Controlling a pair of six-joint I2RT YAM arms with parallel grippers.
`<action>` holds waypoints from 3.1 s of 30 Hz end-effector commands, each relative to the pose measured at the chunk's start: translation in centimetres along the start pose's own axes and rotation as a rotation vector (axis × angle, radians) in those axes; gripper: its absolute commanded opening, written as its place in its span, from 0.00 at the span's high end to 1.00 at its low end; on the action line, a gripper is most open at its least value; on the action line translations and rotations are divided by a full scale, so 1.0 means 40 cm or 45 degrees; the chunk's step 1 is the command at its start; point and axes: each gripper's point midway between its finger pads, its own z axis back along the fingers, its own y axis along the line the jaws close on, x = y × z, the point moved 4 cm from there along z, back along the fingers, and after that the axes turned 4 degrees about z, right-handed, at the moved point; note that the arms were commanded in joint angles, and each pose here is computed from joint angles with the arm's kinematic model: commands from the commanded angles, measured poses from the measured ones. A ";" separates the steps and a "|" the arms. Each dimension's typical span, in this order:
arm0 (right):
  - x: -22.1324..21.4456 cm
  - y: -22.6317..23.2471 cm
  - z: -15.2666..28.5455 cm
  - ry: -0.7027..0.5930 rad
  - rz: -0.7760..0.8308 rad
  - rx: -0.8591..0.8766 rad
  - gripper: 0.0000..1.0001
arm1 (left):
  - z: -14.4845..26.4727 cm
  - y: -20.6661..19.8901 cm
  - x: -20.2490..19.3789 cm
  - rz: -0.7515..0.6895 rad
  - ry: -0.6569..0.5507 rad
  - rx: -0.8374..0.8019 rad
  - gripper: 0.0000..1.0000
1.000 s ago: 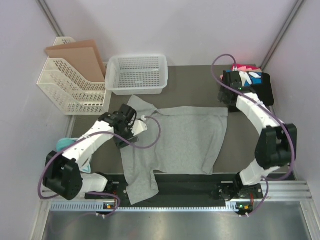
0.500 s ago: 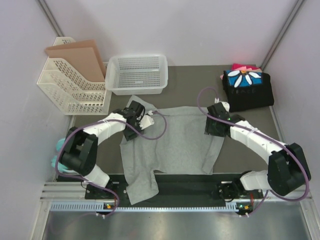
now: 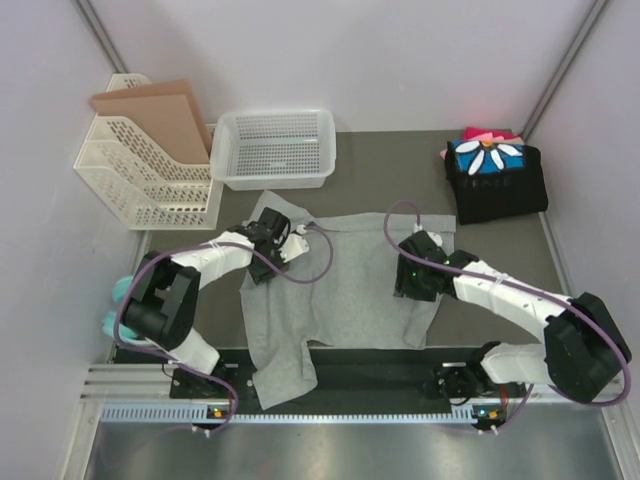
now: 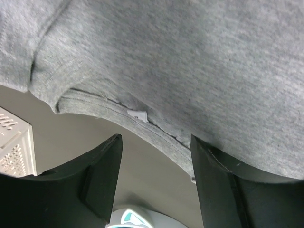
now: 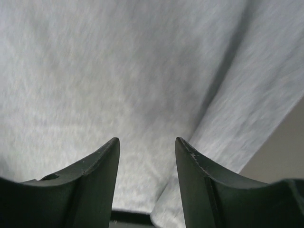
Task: Fold and stack the t-shirts
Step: Flatten out the tshirt, then grap the side of the flattened tshirt furthest away from the robot with both arms
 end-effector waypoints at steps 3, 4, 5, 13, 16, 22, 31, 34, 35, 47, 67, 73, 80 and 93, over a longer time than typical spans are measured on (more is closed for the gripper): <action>-0.090 0.056 0.044 0.065 -0.004 0.031 0.48 | 0.020 -0.024 -0.012 0.031 -0.068 -0.019 0.35; -0.094 0.056 0.043 0.071 0.002 0.023 0.48 | 0.018 -0.026 -0.013 0.030 -0.076 -0.014 0.35; -0.097 0.055 0.042 0.079 -0.004 0.010 0.48 | 0.012 -0.030 -0.019 0.030 -0.069 -0.014 0.35; -0.127 0.018 0.005 0.135 0.028 -0.107 0.48 | -0.029 -0.017 -0.137 -0.054 0.057 0.066 0.35; -0.134 0.011 0.001 0.145 0.034 -0.121 0.49 | -0.037 0.040 -0.195 -0.027 0.116 0.085 0.35; -0.144 -0.004 0.004 0.146 0.038 -0.138 0.50 | -0.035 0.164 -0.257 0.031 0.169 0.165 0.36; -0.192 -0.060 0.001 0.178 0.015 -0.201 0.49 | 0.014 0.178 -0.242 0.069 0.117 0.152 0.36; -0.209 -0.077 -0.004 0.197 0.019 -0.220 0.50 | 0.050 0.181 -0.226 0.075 0.065 0.140 0.36; -0.213 -0.081 -0.004 0.200 0.022 -0.227 0.50 | 0.060 0.182 -0.222 0.080 0.053 0.138 0.36; -0.171 -0.094 0.117 0.159 -0.039 -0.277 0.50 | 0.117 0.187 -0.195 0.072 -0.023 0.155 0.35; 0.380 -0.143 0.038 -0.148 -0.186 -0.451 0.49 | 0.208 0.263 -0.080 0.249 -0.271 0.201 0.35; 0.438 -0.176 -0.046 -0.101 -0.244 -0.465 0.50 | 0.189 0.262 -0.067 0.268 -0.279 0.166 0.35; 0.476 -0.180 -0.116 -0.069 -0.280 -0.439 0.51 | 0.170 0.259 -0.029 0.275 -0.320 0.118 0.35; 0.532 -0.257 -0.189 -0.033 -0.338 -0.502 0.53 | 0.148 0.221 0.037 0.202 -0.306 0.115 0.35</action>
